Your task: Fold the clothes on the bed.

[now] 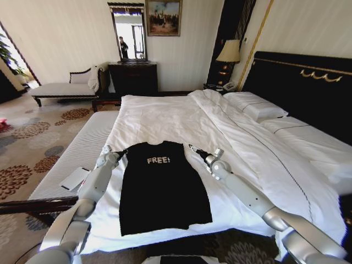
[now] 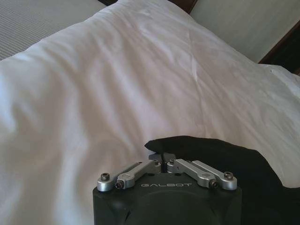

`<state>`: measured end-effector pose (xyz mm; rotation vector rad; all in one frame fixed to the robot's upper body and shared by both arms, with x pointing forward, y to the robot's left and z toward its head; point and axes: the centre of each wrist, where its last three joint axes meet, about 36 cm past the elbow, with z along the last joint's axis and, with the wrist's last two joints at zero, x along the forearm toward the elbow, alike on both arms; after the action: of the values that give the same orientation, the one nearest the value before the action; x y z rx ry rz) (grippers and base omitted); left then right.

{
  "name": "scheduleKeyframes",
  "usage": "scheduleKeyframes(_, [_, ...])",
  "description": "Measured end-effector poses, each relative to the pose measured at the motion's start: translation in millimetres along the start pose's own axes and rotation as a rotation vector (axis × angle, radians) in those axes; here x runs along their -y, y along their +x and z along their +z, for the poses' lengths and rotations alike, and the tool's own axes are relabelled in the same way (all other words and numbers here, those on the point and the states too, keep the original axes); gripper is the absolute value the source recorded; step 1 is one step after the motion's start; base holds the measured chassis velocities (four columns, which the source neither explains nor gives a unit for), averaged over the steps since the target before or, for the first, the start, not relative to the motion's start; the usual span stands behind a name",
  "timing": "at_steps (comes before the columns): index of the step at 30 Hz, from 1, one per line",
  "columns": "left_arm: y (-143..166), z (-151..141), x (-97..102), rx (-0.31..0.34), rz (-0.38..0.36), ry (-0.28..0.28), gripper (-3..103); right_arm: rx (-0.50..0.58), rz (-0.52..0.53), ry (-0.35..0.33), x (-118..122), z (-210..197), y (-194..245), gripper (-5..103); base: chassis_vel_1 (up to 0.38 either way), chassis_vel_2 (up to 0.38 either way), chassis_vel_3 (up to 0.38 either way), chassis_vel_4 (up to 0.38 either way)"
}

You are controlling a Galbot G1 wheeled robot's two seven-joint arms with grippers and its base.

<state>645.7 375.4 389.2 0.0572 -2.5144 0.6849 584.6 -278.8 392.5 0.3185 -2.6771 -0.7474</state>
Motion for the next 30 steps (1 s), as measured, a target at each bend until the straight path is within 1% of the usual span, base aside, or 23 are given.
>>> scheduleKeyframes(6, [2, -4, -1.7, 0.015, -0.002, -0.005, 0, 0.005, 0.023, 0.009, 7, -1, -5, 100, 0.000, 0.000, 0.000, 0.000])
scheduleKeyframes(7, [4, -7, -2.7, 0.022, -0.002, -0.009, 0, 0.004, 0.040, 0.009, 11, -1, -10, 100, 0.000, 0.000, 0.000, 0.000])
scheduleKeyframes(11, [9, -14, -3.5, 0.033, 0.001, -0.016, 0, -0.006, 0.061, -0.001, 15, 1, -22, 100, 0.000, 0.000, 0.000, 0.000])
scheduleKeyframes(12, [11, -16, -3.6, 0.036, 0.001, -0.020, 0, -0.018, 0.068, -0.012, 15, 3, -30, 100, 0.000, 0.000, 0.000, 0.000])
scheduleKeyframes(14, [15, -20, -3.0, 0.039, 0.004, -0.023, 0, -0.048, 0.070, -0.034, 7, 6, -46, 100, 0.000, 0.000, 0.000, 0.000])
scheduleKeyframes(15, [15, -20, -3.0, 0.039, 0.004, -0.023, 0, -0.048, 0.070, -0.034, 7, 6, -46, 100, 0.000, 0.000, 0.000, 0.000])
scheduleKeyframes(16, [16, -22, -2.3, 0.040, 0.006, -0.025, 0, -0.058, 0.057, -0.045, -1, 9, -58, 100, 0.000, 0.000, 0.000, 0.000])
scheduleKeyframes(17, [18, -23, -1.4, 0.040, 0.007, -0.033, 0, -0.073, 0.006, -0.066, -28, 11, -88, 100, 0.000, 0.000, 0.000, 0.000])
scheduleKeyframes(21, [17, -23, 0.6, 0.038, 0.008, -0.037, 0, -0.084, -0.013, -0.046, -33, 13, -106, 100, 0.000, 0.000, 0.000, 0.000])
scheduleKeyframes(22, [16, -23, 4.7, 0.038, 0.013, -0.041, 0, -0.095, -0.012, -0.026, -30, 15, -114, 100, 0.000, 0.000, 0.000, 0.000])
scheduleKeyframes(24, [16, -23, 6.2, 0.038, 0.016, -0.043, 0, -0.098, -0.009, -0.021, -29, 16, -115, 100, 0.000, 0.000, 0.000, 0.000])
scheduleKeyframes(26, [17, -24, 11.2, 0.040, 0.026, -0.049, 0, -0.106, 0.002, -0.001, -22, 19, -119, 100, 0.000, 0.000, 0.000, 0.000])
scheduleKeyframes(30, [20, -24, 13.8, 0.040, 0.035, -0.053, 0, -0.111, 0.008, 0.009, -16, 20, -118, 100, 0.000, 0.000, 0.000, 0.000])
